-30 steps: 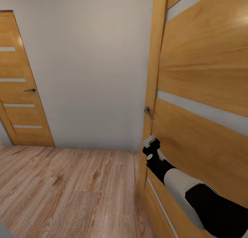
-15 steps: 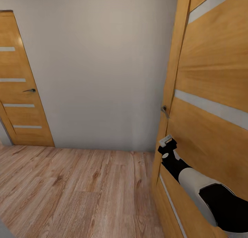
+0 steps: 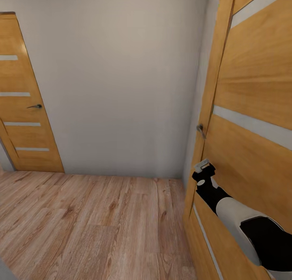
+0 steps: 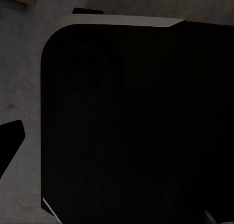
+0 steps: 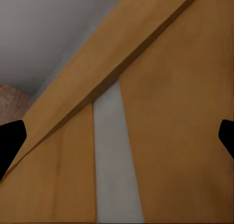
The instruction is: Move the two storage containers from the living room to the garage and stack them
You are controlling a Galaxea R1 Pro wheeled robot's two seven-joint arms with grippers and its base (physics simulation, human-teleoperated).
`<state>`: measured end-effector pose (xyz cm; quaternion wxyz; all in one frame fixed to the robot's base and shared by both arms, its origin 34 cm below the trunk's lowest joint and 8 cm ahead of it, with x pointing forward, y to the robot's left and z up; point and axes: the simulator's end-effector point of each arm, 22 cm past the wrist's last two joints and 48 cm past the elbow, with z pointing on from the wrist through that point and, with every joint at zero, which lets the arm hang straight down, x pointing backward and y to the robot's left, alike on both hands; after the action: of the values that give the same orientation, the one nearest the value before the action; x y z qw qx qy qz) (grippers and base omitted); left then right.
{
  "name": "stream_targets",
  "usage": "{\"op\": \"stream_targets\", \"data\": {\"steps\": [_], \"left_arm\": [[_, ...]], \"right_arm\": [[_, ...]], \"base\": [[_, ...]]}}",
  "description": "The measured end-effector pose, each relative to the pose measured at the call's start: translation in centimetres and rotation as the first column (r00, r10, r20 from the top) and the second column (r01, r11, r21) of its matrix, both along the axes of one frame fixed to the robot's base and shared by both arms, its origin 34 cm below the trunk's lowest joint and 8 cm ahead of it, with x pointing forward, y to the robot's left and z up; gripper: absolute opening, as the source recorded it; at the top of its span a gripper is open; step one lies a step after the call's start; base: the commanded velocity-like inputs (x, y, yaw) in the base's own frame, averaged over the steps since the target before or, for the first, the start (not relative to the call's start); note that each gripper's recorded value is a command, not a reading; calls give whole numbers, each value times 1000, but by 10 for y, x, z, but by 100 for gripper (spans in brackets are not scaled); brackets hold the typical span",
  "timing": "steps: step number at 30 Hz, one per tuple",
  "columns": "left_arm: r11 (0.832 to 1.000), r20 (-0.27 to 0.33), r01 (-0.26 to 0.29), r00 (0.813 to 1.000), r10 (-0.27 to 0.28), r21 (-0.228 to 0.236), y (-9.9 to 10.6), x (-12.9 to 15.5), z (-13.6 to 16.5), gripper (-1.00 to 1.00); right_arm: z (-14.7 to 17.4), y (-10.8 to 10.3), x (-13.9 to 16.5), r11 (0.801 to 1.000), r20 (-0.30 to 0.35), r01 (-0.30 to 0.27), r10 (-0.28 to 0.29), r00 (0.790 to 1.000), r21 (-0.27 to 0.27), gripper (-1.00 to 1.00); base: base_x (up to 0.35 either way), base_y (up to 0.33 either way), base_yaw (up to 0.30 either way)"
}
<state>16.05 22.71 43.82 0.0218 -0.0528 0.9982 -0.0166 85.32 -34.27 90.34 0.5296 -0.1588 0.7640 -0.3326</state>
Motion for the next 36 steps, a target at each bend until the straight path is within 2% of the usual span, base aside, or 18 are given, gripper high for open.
{"op": "stream_targets", "data": {"steps": [11, 34, 36], "left_arm": [[1000, 0, 0, 1000, 0, 0, 0, 0, 0, 100], [1000, 0, 0, 1000, 0, 0, 0, 0, 0, 100], [1000, 0, 0, 1000, 0, 0, 0, 0, 0, 100]], "right_arm": [[0, -31, -4, 999, 0, 46, -46, 999, 8, 100], [-4, -29, -6, 997, -9, 63, -63, 998, 43, 100], [-8, -7, -4, 995, -12, 51, -50, 999, 83, 100]], "base": [[0, 0, 0], [0, 0, 0], [0, 0, 0]]}}
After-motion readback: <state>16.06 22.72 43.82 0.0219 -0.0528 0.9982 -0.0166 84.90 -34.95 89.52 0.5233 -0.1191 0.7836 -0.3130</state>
